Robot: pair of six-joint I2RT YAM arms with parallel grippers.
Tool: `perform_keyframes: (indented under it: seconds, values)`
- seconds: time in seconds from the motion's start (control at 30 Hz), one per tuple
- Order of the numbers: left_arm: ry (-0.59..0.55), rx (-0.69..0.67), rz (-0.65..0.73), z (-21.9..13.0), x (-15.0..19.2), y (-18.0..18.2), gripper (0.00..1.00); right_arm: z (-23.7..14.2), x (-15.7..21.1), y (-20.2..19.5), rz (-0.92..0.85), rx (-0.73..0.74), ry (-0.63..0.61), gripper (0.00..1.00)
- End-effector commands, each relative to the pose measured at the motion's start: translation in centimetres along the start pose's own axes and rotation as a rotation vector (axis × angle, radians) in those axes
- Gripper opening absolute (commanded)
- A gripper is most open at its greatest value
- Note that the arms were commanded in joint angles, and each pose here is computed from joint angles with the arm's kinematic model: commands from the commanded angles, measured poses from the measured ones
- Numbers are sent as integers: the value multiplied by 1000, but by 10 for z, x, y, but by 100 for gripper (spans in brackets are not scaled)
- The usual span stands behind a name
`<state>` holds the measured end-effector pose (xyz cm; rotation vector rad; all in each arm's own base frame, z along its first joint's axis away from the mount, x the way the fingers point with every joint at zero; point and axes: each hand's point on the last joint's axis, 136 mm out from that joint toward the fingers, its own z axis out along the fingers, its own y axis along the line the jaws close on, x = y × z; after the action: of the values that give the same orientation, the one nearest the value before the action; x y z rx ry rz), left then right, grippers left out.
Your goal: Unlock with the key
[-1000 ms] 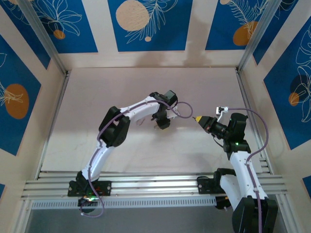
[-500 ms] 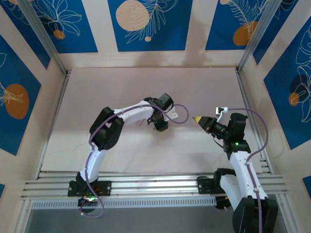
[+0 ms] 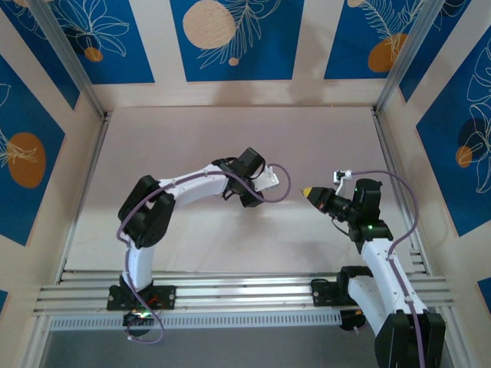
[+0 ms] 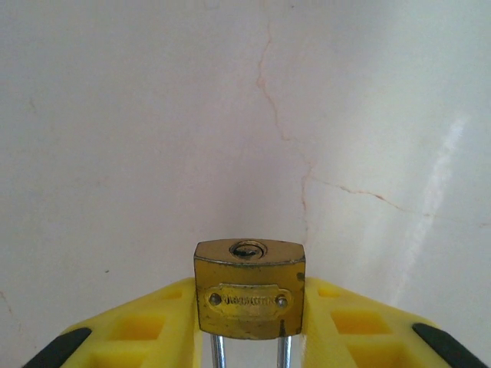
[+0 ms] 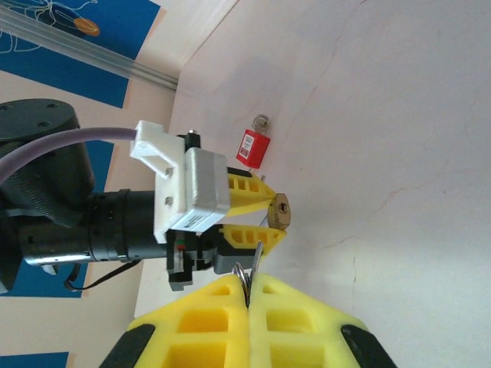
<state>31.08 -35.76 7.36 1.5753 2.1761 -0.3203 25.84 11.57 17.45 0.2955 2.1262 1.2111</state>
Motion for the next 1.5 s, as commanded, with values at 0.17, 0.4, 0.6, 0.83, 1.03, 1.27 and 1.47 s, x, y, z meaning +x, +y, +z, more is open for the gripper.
perform_keyframes:
  seconds: [0.17,0.4,0.6,0.83,1.03,1.27,1.47]
  values:
    - [-205,-10,84,-49,-24,-12,32,9,5,12,-69,-40,34,0]
    - [-280,-67,145,-71,-26,-22,30,18,13,29,-123,-83,85,0]
    - [-302,-108,201,-78,-27,-32,30,25,22,44,-167,-136,147,0]
    - [-301,-139,253,-79,-27,-41,30,33,31,55,-183,-197,209,0]
    - [-336,-202,299,-89,-32,-46,30,35,37,58,-168,-231,246,0]
    - [-385,-284,344,-102,-35,-46,30,34,43,61,-163,-263,267,0]
    - [-396,-321,371,-104,-34,-46,30,33,50,65,-178,-287,286,0]
